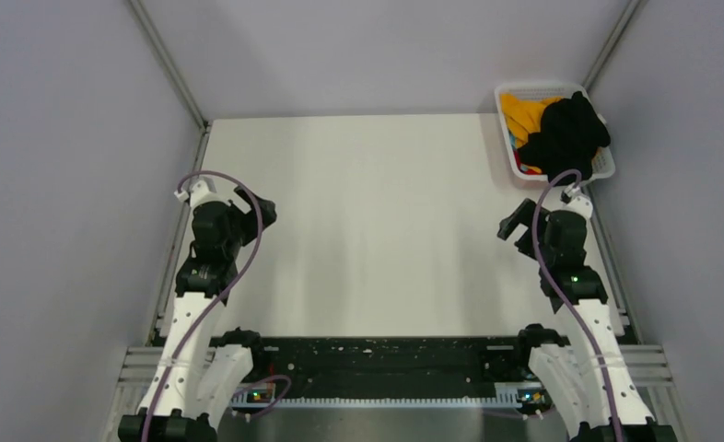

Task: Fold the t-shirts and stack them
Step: Grab crumpled tshirt from bin with the right arm

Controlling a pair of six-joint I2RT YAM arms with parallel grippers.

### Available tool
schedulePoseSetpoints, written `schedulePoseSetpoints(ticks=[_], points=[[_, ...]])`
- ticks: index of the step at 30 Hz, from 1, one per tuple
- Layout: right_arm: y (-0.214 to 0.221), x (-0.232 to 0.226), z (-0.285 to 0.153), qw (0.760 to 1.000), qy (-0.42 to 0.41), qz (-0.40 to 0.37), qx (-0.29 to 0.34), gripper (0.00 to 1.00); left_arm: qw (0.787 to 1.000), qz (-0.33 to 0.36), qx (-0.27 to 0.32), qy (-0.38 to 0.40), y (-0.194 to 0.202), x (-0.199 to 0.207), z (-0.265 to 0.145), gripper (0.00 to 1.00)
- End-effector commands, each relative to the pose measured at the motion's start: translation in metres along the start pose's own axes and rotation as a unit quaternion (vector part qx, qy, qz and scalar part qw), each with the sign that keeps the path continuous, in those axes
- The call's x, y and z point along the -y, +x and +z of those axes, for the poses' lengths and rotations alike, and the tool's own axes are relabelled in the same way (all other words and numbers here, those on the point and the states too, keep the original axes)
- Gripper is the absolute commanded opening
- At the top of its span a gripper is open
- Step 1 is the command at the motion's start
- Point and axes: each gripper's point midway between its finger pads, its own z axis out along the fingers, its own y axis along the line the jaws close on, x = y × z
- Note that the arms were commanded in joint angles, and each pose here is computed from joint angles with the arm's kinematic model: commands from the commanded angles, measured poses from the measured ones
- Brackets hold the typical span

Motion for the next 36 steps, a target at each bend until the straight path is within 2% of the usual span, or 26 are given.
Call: schedulePoseSetpoints(ticks=[1,5,11,15,19,25,28,30,32,33,34,36], points=[[-0.046,-0.022,-0.006,0.995,-0.040,0.036,0.084,0.99,1.000,-0.002,0.020,0.007,-0.010,0.005,-0.009,0.99],[-0.073,-0.042,-0.004,0.987,-0.084,0.025,0.135,0.99,1.000,0.003,0.023,-0.002,-0.011,0.001,-0.007,0.99],[-0.130,-0.043,0.023,0.991,0.001,-0.011,0.136,0.99,1.000,0.008,0.021,-0.006,-0.014,0.003,0.001,0.99],[-0.180,-0.026,0.065,0.985,0.096,-0.031,0.138,0.99,0.999,0.020,0.027,-0.010,-0.020,0.004,0.008,0.99],[-0.215,-0.009,0.117,0.982,0.141,-0.025,0.122,0.98,0.999,0.028,0.033,-0.016,-0.027,0.005,0.012,0.99],[-0.246,0.020,0.205,0.984,0.157,-0.027,0.080,0.84,0.998,0.039,0.042,-0.024,-0.027,-0.001,0.016,0.99],[-0.259,0.030,0.236,0.981,0.171,-0.033,0.080,0.80,0.998,0.042,0.044,-0.032,-0.030,-0.001,0.019,0.99],[-0.248,0.036,0.259,0.983,0.171,-0.030,0.053,0.67,0.998,0.043,0.037,-0.032,-0.031,0.001,0.021,0.99],[-0.250,0.032,0.264,0.986,0.161,-0.024,0.047,0.31,0.998,0.042,0.033,-0.029,-0.032,0.005,0.024,0.99],[-0.258,0.027,0.260,0.986,0.155,-0.023,0.055,0.18,0.998,0.043,0.031,-0.027,-0.033,0.006,0.025,0.99],[-0.268,0.022,0.254,0.986,0.149,-0.024,0.067,0.09,0.998,0.043,0.030,-0.026,-0.034,0.008,0.026,0.99],[-0.298,0.011,0.230,0.984,0.141,-0.029,0.106,0.00,0.998,0.043,0.029,-0.022,-0.034,0.010,0.027,0.99]])
